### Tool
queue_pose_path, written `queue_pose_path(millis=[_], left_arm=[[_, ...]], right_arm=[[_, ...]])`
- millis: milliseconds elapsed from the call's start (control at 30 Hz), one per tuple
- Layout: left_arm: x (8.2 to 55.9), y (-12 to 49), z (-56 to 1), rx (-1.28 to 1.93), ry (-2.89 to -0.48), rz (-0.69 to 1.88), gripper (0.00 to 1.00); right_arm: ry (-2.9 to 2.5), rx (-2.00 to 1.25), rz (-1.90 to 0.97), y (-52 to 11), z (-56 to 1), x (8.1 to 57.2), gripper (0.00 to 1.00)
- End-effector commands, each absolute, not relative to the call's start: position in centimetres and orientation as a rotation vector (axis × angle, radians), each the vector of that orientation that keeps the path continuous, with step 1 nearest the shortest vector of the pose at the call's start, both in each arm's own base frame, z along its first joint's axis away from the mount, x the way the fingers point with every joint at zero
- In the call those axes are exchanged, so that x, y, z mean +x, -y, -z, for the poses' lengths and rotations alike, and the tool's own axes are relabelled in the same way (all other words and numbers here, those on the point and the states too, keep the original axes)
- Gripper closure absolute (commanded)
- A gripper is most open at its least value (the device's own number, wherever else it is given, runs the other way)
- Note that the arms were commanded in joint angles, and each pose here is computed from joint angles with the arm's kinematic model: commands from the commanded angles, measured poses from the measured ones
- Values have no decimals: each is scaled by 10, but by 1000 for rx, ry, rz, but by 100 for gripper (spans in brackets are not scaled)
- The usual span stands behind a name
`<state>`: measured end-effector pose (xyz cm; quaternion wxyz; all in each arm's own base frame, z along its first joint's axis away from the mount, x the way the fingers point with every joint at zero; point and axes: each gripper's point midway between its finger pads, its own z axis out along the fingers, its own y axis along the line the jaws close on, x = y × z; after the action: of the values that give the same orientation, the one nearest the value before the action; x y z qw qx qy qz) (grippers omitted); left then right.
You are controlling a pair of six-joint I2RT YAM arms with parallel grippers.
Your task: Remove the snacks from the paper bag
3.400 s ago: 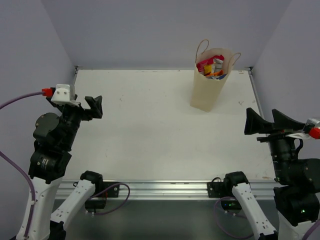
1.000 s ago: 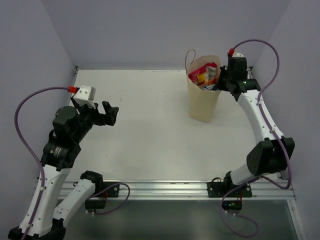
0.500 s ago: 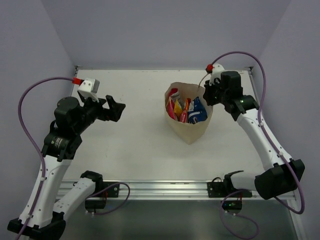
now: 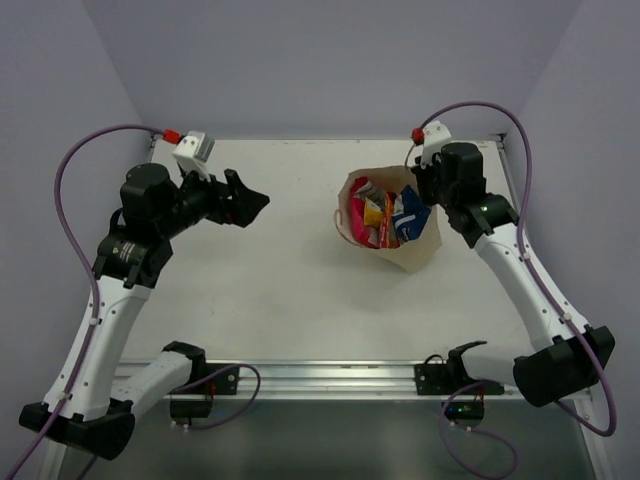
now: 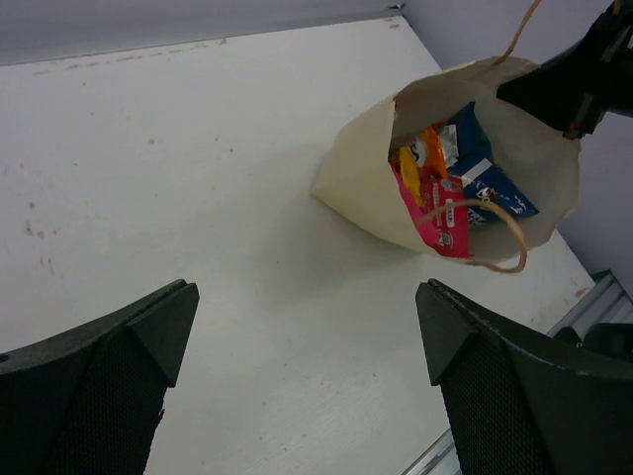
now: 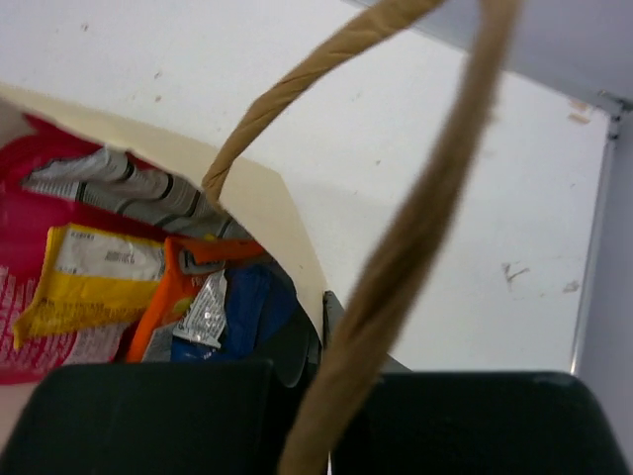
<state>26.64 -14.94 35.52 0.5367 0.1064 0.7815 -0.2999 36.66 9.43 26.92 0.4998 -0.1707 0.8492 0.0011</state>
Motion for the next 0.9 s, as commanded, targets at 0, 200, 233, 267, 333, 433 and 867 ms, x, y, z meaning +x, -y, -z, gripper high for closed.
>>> queue_pose_path(millis=[0, 200, 233, 267, 333, 433, 867], left_arm=[[263, 168, -390, 298, -1776, 842, 0], [275, 201, -394, 324, -1782, 905, 0], [275, 208, -397, 329, -1775, 907, 0], [272, 222, -399, 340, -1772, 917, 0], [267, 249, -396, 373, -1783, 954, 0], [267, 277, -385, 331, -1819, 965, 0], [263, 369, -321, 154, -1985, 901, 8]], right_arm=[[-1719, -330, 105, -84, -359, 376, 100], [-1662, -345, 211, -80, -363, 376, 100], [-1659, -348, 223, -81, -362, 376, 100], [-1662, -346, 229, -81, -361, 376, 100], [-1685, -338, 213, -84, -353, 378, 100], [-1706, -328, 203, -88, -344, 379, 100], [-1751, -272, 254, -105, -294, 366, 100]])
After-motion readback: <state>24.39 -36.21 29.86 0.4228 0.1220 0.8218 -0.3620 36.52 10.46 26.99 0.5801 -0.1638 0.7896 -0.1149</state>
